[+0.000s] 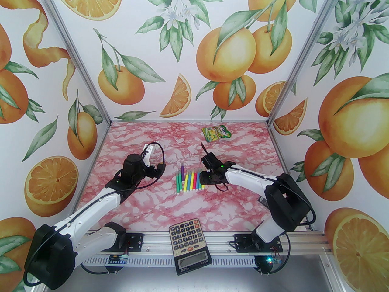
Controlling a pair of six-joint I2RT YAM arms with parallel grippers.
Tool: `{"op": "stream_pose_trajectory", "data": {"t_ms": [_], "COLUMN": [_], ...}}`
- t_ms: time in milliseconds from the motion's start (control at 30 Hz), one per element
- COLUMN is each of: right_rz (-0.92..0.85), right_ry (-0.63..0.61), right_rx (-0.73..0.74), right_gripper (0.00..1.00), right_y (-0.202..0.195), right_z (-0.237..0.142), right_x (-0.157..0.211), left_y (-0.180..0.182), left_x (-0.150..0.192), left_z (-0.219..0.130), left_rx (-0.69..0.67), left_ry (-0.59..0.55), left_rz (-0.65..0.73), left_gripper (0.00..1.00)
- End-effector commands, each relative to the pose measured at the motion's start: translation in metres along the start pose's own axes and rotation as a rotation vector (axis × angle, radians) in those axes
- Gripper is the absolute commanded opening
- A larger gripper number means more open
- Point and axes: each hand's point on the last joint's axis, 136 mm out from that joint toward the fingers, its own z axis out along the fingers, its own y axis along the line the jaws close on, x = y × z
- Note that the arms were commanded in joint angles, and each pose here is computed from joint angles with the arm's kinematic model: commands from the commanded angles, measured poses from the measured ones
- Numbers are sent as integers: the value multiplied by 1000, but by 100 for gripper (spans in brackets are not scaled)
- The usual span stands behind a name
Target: Open the pen caps
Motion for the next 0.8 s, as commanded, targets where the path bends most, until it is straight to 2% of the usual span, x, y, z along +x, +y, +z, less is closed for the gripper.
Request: {"op": "stream_pose_trajectory", "data": {"t_ms": [0, 767], "right_rz": [14, 25], "right_ry": [-22, 24], "right_rx": [-42, -12], "right_gripper": [49, 42], "right_y": [14, 11], "right_z": [0, 22], "right_x": [-12, -7], "left_y": [1, 6], "left_x": [-6, -6], "left_z": [-2, -6], "left_rx": [-9, -40], "left_ry": [-34, -41], "left_rz": [-3, 7], "left_gripper": [100, 100]}}
